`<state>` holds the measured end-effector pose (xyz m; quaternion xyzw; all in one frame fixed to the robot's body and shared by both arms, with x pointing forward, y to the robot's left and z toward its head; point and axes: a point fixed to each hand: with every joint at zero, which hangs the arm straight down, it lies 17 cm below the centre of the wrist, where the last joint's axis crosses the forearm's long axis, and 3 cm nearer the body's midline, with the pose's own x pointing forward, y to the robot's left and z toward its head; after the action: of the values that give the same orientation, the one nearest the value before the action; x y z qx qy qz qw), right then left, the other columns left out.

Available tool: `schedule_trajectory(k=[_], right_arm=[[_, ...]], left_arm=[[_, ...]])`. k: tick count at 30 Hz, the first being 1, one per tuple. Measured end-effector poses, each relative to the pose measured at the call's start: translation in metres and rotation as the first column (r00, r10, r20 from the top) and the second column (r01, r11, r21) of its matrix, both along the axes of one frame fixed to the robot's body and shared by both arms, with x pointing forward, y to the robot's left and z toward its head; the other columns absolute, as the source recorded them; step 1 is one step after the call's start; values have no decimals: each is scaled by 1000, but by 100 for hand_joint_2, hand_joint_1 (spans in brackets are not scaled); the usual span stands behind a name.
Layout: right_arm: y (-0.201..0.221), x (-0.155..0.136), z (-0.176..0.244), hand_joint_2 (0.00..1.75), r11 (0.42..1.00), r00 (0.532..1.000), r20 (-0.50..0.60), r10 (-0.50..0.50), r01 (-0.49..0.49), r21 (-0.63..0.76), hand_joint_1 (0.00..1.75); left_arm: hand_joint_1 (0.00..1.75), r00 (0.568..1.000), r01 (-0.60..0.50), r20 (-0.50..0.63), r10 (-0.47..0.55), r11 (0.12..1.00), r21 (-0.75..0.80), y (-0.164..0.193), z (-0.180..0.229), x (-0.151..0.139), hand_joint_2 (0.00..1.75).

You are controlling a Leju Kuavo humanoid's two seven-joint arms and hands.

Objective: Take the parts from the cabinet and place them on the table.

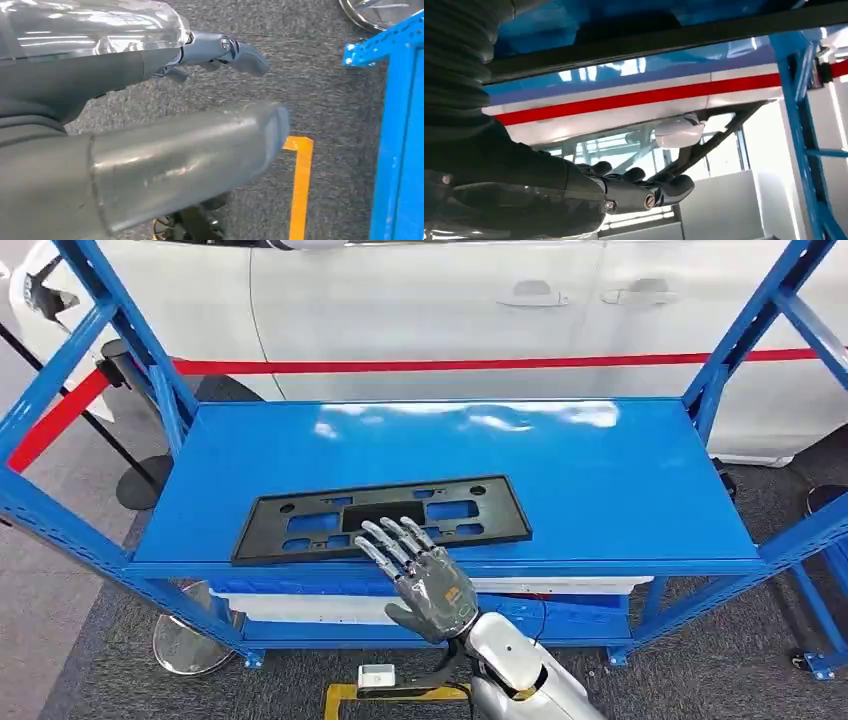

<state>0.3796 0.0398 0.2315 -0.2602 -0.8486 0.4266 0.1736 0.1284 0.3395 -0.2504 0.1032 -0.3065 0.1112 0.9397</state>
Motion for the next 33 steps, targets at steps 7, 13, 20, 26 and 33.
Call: schedule_trajectory(k=[7,13,20,26,33], right_arm=[[11,8,-12,175,996,1000,2,-3,3,-92,0],[13,19,-20,175,987,999,9,-38,39,-156,0],[5,32,-27,175,977,998,10,-63,64,-201,0],[4,47,-15,175,976,996,20,-90,92,-198,0],[4,52,-21,175,973,995,2,-100,98,-209,0]], left_arm=[[0,1000,10,-3,-10,1000,16,0,0,1,0],[0,997,69,30,-69,997,19,-7,3,7,0],[0,991,123,46,-123,992,4,-23,4,1,0],[0,990,134,49,-134,991,-10,-25,4,2,0],[0,990,138,40,-138,990,-12,-25,3,-2,0]])
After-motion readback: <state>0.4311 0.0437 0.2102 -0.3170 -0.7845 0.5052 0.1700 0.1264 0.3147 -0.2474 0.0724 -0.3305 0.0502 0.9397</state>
